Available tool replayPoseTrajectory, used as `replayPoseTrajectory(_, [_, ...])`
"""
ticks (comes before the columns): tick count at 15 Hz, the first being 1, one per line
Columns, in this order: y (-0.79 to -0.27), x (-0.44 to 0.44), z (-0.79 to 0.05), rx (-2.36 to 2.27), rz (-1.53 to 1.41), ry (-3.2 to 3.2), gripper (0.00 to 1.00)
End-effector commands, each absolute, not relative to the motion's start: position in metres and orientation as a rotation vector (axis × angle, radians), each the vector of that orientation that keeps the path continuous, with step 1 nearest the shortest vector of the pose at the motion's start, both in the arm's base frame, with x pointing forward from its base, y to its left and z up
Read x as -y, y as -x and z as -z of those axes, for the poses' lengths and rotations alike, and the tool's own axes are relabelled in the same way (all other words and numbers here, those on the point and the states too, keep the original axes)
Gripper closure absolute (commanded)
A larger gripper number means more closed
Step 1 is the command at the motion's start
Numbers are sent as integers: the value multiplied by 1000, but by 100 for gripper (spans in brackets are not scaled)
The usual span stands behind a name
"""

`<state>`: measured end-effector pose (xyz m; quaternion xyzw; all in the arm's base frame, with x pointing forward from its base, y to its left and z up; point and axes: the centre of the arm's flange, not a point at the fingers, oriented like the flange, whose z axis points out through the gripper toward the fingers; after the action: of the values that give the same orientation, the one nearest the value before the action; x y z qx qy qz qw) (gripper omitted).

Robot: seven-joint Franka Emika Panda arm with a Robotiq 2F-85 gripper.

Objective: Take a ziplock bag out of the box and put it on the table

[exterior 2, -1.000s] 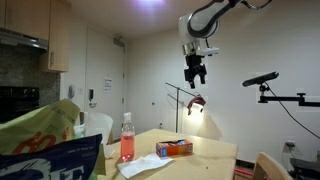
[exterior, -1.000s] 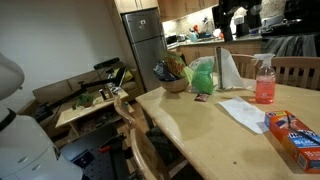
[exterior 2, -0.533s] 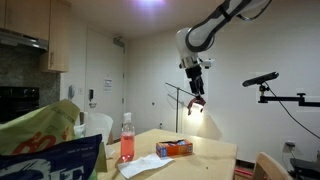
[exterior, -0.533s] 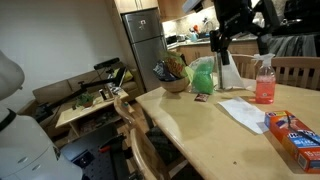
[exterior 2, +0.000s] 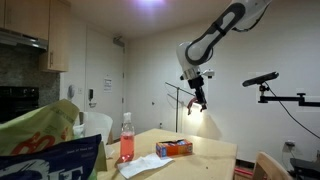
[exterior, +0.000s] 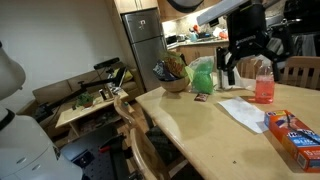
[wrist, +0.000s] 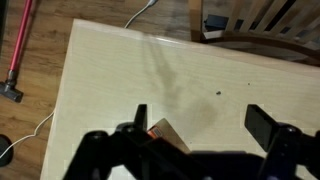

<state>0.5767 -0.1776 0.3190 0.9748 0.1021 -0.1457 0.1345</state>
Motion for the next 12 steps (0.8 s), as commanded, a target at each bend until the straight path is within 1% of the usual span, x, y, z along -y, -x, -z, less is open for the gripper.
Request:
replayPoseTrajectory(1, [-589, 191, -321, -199, 421, -2807, 0])
replayPoseTrajectory(2, [-590, 193, -324, -160, 394, -2820, 0])
replayPoseTrajectory(3, [-581, 189, -316, -229, 419, -2818, 0])
replayPoseTrajectory(12, [-585, 192, -321, -201, 399, -2817, 0])
